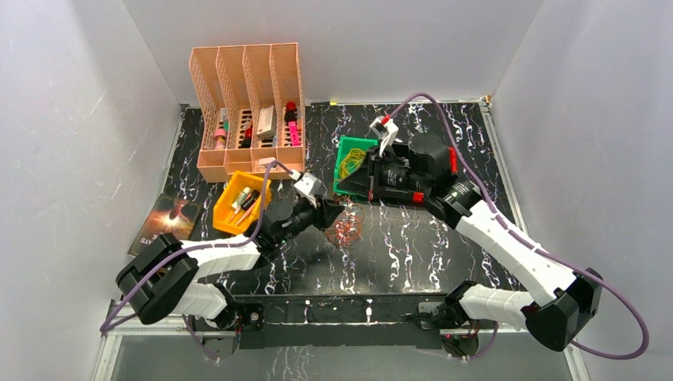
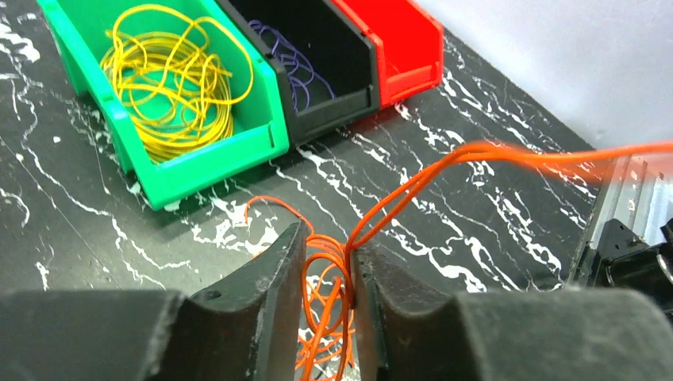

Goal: Untangle the cables

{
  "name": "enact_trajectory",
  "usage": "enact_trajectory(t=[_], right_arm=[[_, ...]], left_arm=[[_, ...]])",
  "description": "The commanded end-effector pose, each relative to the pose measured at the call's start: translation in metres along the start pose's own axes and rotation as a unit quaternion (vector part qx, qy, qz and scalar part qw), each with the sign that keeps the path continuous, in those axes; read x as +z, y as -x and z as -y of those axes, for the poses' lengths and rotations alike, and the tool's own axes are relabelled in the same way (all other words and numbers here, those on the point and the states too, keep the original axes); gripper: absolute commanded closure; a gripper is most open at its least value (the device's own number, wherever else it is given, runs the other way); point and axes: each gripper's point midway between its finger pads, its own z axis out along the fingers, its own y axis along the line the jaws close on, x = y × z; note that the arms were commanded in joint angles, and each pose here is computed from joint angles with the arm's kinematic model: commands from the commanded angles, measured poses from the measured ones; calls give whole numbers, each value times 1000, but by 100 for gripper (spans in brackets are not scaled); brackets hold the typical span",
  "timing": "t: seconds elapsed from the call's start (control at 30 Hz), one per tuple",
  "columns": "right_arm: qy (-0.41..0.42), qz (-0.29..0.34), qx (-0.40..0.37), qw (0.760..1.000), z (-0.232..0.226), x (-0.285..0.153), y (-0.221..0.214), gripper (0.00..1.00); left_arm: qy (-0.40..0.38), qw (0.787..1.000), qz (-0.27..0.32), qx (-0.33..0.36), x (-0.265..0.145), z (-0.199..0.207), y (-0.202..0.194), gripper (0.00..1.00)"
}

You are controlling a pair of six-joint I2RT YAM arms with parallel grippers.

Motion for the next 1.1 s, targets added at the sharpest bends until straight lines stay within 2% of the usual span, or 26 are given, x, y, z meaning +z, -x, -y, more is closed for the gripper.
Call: enact_trajectory(t=[0.0, 0.13, 0.4, 0.7, 0.77, 0.83, 1.07], right_arm=[[39, 76, -35, 996, -42, -24, 46, 100], [25, 114, -57, 992, -51, -40, 65, 100], [-74, 192, -127, 970, -43, -81, 101, 100], [-217, 214, -140, 942, 5, -105, 107, 100], [-255, 216, -141, 932, 19, -111, 108, 100], [-295, 213, -143, 920, 34, -117, 107, 100], [-411, 195, -150, 878, 76, -134, 104, 100]], left_arm=[[3, 999, 8, -49, -2, 0, -6, 77], [13, 997, -7, -75, -9, -4, -22, 79], [36, 995, -22, -95, -30, -13, -44, 83], [68, 991, -29, -112, -44, -24, -56, 84], [88, 987, -36, -129, -46, -29, -60, 80], [104, 984, -44, -137, -49, -33, -64, 70], [116, 981, -66, -142, -56, -33, -65, 47]])
